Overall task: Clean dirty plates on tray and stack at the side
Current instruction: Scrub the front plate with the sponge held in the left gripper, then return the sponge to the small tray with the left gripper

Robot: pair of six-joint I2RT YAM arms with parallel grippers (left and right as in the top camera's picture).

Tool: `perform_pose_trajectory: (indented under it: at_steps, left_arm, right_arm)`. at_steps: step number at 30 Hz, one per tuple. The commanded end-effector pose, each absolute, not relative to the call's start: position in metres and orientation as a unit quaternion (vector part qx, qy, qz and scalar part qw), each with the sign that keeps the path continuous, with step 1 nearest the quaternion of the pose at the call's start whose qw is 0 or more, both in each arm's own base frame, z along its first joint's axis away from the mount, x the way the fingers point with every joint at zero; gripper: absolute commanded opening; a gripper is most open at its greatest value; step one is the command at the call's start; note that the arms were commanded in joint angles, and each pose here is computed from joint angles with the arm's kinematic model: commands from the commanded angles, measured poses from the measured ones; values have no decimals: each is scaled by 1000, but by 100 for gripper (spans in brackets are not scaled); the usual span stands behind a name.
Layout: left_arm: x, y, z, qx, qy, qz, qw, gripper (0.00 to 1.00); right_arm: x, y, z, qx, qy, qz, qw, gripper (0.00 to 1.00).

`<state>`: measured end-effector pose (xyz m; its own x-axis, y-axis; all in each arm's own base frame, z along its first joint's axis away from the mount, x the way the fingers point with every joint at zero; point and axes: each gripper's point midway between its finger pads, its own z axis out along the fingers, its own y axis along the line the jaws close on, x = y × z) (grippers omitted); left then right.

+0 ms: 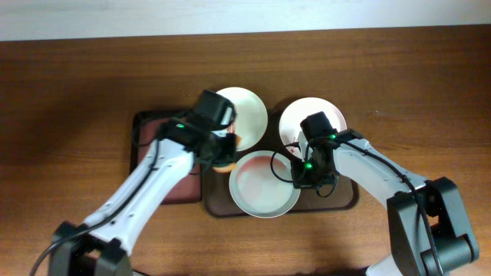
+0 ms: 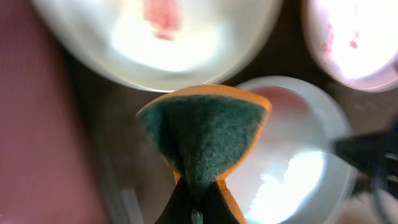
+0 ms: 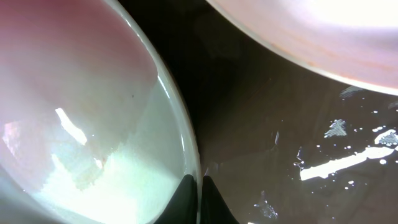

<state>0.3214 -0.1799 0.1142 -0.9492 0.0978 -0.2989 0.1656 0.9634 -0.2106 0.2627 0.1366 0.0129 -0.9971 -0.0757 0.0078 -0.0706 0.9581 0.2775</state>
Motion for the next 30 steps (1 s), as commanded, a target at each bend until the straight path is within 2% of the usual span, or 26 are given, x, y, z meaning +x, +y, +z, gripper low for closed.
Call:
perform_pose_trajectory:
  at_steps: [1,4,5,7,9,11,13,14,18,24,25,26,27,30]
  left_arm:
    - [350,-92,141,33,977,6,211,0]
    - [360,-45,128,25,979,47,196,0]
    - [361,-36,111,15,984,54,171,0]
    - [361,-34,87,15,988,59,139,0]
    - [364,-35,42,20,994,65,91,0]
    - [362,-35,24,21,995,68,69,0]
    - [364,-35,15,21,995,69,64,56]
    - [367,-35,15,20,995,68,70,67]
    - [376,-37,15,19,994,65,89,70]
    - [378,-37,-2,19,995,66,78,69]
    - [375,-37,-9,20,995,68,68,65]
    - [375,-37,-13,20,995,68,66,36]
    - [379,-37,-12,19,995,67,73,0]
    - [400,-40,8,16,992,64,110,0]
  right_arm:
    - [256,133,6,45,-991,-127,22,4]
    - [257,134,6,45,-991,-128,19,4]
    - [257,134,6,45,-991,-128,19,4]
    - [257,134,6,45,-991,-128,19,4]
    - [257,134,6,45,-991,-128,19,4]
    - [257,134,6,45,-991,-128,19,4]
    - [257,134,6,45,-991,-128,19,4]
    - [257,134,6,45,-991,-128,19,4]
    - [257,134,6,45,-991,-128,19,4]
    - [257,134,6,45,-991,-128,19,4]
    - [257,134,6,45,-991,-128,19,4]
    - [257,134,6,45,-991,-128,19,4]
    - [257,134,6,45,-991,-128,19,4]
    - [257,134,6,45,-991,-128,19,4]
